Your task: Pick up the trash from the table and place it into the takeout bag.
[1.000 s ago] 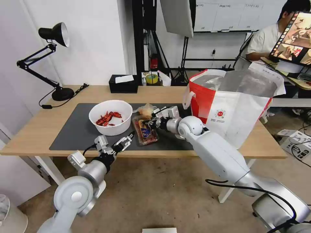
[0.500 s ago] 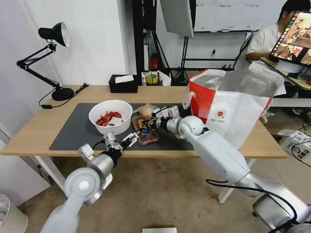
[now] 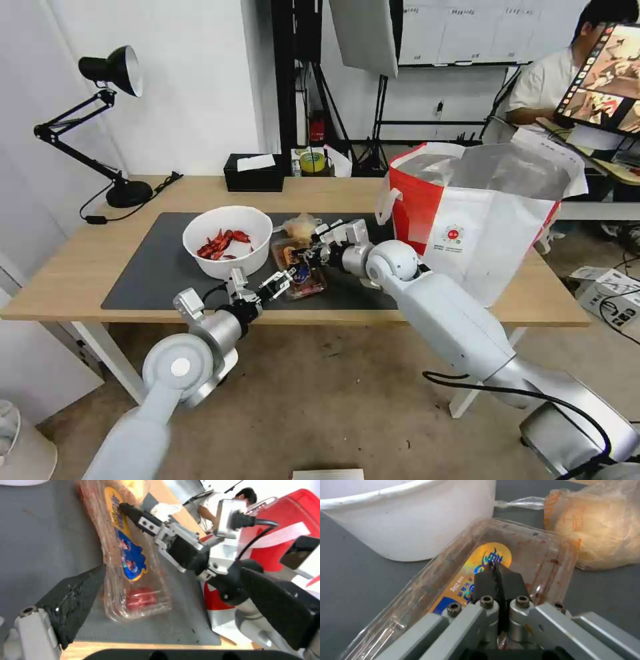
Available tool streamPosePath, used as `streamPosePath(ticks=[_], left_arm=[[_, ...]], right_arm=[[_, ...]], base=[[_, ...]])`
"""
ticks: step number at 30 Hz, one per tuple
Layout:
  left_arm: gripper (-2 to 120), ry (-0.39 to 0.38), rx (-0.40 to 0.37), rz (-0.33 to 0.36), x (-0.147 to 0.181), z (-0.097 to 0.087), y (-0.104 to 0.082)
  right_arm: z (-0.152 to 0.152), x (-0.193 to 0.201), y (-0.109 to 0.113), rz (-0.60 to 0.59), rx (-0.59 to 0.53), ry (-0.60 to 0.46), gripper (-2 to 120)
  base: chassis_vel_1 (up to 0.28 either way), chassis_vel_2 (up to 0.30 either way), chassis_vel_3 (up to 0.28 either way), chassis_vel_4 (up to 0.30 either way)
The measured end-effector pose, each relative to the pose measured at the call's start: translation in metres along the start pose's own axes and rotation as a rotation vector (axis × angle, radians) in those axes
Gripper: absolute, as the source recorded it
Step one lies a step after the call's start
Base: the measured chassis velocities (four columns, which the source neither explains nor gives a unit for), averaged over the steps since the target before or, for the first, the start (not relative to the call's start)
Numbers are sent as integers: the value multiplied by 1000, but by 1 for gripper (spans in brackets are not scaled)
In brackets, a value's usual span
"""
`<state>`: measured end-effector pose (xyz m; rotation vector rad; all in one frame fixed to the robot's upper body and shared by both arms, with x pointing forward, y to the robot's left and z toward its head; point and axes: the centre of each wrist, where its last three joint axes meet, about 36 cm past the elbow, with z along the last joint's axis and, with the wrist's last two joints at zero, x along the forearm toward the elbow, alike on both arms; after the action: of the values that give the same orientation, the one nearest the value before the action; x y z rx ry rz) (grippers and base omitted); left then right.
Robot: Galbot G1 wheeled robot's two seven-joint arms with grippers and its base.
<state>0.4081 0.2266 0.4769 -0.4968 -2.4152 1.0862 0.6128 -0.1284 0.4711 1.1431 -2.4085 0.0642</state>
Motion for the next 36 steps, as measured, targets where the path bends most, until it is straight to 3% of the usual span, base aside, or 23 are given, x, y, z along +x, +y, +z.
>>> streamPosePath(ticks=[18,36], left_arm=[[100,4,-33,-66,-15,3,6],[100,12,-42,-89,-31,1,2]], right_arm=[[1,3,0,2,0,-3,0],[1,5,0,3,-12,-16,0]], base=[[0,0,0,0],[0,0,0,0]])
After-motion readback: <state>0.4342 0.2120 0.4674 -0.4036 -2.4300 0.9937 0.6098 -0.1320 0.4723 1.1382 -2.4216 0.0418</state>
